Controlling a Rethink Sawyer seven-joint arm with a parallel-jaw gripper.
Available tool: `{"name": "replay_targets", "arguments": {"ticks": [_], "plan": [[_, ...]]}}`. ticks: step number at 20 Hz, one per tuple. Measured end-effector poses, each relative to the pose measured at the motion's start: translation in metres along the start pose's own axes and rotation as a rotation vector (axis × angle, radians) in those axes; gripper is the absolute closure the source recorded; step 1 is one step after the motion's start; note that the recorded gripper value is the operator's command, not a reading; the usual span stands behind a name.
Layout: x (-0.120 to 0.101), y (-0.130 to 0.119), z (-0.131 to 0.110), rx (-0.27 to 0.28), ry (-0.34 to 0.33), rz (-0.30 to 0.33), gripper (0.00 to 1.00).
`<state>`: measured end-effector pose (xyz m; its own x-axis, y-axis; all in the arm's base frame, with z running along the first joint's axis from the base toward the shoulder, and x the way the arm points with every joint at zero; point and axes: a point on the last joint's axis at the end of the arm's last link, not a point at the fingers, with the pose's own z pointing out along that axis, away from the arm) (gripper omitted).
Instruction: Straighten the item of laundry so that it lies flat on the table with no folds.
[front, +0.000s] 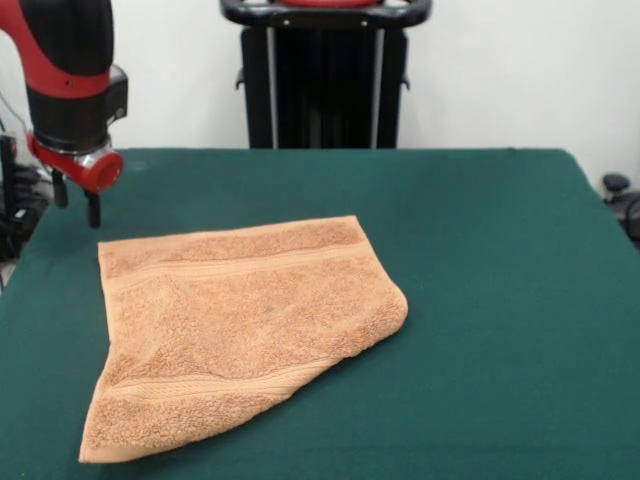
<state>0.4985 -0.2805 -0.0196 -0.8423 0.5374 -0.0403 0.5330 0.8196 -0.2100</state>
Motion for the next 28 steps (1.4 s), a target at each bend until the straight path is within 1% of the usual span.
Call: {"name": "replay_targets", "arguments": {"ticks": [7,8,10,16,20,24,28], "plan": [[0.0,-0.001,-0.027,0.002,0.011,0.004,0.0],[-0.001,0.0,-0.036,0.002,0.02,0.005,0.0],[-0.003,0.001,-0.044,0.002,0.028,0.008,0.0],[-0.01,0.007,-0.062,-0.008,0.051,0.021,0.0],[-0.015,0.019,-0.068,-0.023,0.054,0.015,0.0],[-0.023,0.037,-0.074,-0.037,0.035,-0.007,0.0],[-0.027,0.041,-0.07,-0.048,0.032,-0.009,0.0]]}}
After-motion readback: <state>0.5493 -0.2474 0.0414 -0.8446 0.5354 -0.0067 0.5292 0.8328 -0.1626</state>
